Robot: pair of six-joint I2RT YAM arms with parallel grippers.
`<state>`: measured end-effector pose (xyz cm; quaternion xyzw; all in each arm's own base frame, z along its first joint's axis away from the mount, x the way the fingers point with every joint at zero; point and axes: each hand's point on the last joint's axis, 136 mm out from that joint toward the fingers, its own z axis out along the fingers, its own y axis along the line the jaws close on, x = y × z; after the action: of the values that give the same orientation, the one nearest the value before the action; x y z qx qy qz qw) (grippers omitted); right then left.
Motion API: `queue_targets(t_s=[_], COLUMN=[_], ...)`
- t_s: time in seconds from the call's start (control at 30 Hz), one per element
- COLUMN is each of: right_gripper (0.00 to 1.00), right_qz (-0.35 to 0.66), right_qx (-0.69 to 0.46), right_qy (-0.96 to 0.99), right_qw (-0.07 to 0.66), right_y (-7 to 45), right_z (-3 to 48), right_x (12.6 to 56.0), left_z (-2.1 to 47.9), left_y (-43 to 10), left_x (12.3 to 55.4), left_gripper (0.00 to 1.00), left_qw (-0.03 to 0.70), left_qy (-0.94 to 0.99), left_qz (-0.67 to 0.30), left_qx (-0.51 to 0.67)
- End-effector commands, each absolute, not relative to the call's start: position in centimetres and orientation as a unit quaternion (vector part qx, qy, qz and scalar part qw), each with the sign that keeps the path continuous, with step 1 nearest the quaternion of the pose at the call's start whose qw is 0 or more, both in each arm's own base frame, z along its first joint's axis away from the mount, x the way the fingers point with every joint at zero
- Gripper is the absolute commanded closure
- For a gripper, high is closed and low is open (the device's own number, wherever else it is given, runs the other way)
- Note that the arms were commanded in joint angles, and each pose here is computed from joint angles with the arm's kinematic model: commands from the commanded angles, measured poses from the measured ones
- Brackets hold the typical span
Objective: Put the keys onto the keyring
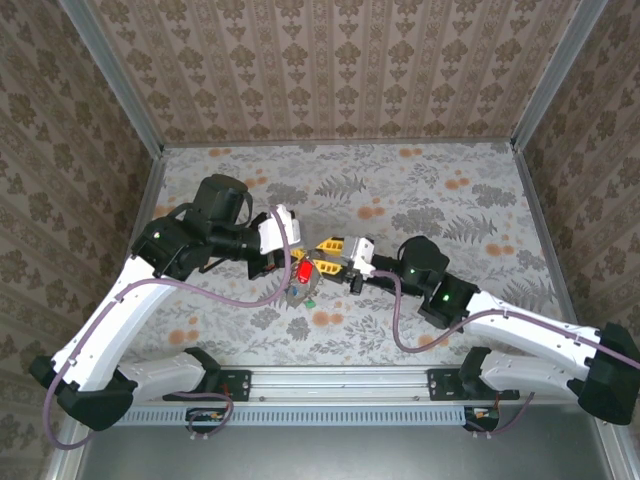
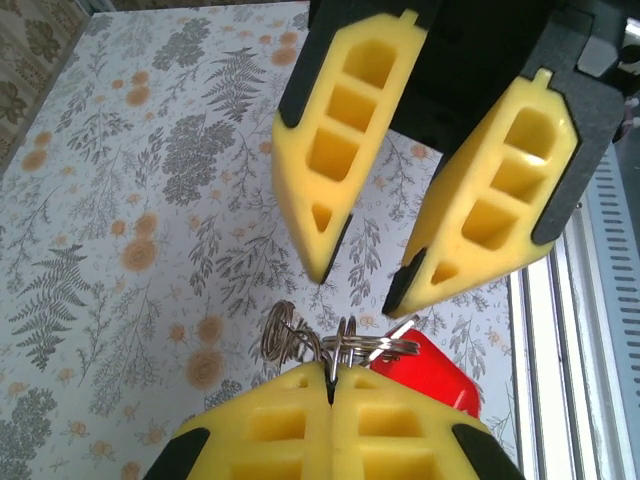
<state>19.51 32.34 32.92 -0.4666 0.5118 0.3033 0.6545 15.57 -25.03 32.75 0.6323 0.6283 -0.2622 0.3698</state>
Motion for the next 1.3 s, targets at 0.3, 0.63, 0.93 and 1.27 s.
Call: queue_targets(t_s=[0.3,0.63,0.93,1.27], right_gripper=[0.66,0.66,0.76,1.0], right_qz=[0.358,0.376,0.361,0.366], right_qx=[-0.389,-0.291,-0.264,-0.266], right_qy=[0.616,0.719,0.758,0.752], right_qw=[0.584,0.506,0.475,0.479], right_y=[31.4,32.4,33.2,33.3], right_z=[34.2,34.2,32.9,33.2], right_x=[19.9,22.5,23.9,23.9], left_z=[33.3,32.9,33.0,33.3], left_y=[-24.6,-25.1,-25.1,-25.7], left_x=[18.5,18.9,19.1,18.6], left_gripper=[1.0,1.0,1.0,1.0], left_qw=[0.393,0.378,0.379,0.383], left_qy=[0.695,0.717,0.722,0.707], left_qz=[-0.238,-0.268,-0.289,-0.315], left_qx=[0.553,0.521,0.501,0.505])
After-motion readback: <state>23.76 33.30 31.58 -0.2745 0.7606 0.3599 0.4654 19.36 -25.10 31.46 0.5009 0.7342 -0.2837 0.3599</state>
